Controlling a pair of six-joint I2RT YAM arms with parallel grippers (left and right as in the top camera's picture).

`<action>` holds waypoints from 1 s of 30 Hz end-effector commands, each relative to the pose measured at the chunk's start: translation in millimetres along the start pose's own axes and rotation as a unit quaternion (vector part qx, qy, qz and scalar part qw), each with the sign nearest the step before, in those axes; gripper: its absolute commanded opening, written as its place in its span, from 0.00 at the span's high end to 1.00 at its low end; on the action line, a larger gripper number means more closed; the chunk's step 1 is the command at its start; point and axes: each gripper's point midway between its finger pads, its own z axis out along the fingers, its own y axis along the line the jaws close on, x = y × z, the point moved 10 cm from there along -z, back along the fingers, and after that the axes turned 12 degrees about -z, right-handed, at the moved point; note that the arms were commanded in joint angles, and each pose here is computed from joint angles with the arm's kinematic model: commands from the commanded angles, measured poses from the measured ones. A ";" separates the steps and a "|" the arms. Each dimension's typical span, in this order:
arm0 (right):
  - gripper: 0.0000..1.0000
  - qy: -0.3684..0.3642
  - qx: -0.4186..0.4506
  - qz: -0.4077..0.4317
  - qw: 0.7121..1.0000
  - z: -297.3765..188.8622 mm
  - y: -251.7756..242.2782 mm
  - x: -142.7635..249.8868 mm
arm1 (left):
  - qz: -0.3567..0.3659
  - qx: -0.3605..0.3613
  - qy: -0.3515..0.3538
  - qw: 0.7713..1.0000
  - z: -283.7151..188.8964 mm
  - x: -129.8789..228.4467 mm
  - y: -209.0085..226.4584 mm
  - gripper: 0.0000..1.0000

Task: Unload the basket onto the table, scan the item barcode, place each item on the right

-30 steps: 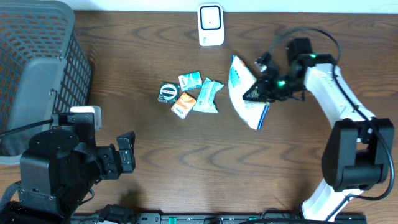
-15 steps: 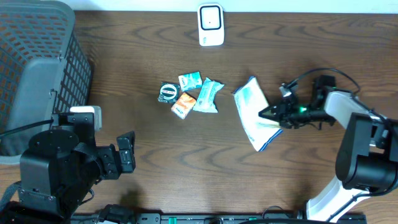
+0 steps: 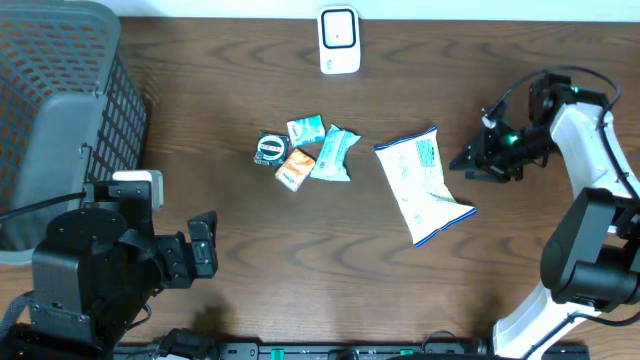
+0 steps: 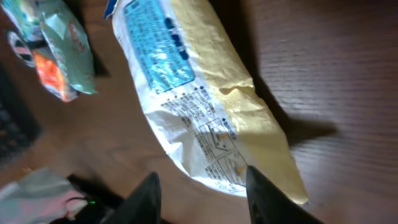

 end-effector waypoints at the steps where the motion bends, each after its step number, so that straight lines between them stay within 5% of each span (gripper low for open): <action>1: 0.76 0.014 0.058 -0.039 0.997 -5.1 21.8 -6.7 | -0.008 -0.001 -0.003 1.000 -1.3 -1.7 -0.2 0.02; 6: 0.99 0.038 0.084 -0.090 0.992 13.2 51.4 -7.8 | -0.008 -0.001 -0.003 1.000 -1.3 -1.7 -0.2 0.02; 16: 0.99 0.031 0.212 -0.138 0.967 63.6 91.9 -9.4 | -0.008 -0.001 -0.003 1.000 -1.3 -1.7 -0.2 0.02; 30: 0.99 -0.006 0.372 -0.097 0.923 89.1 59.3 -2.2 | -0.008 -0.001 -0.003 1.000 -1.3 -1.7 -0.2 0.02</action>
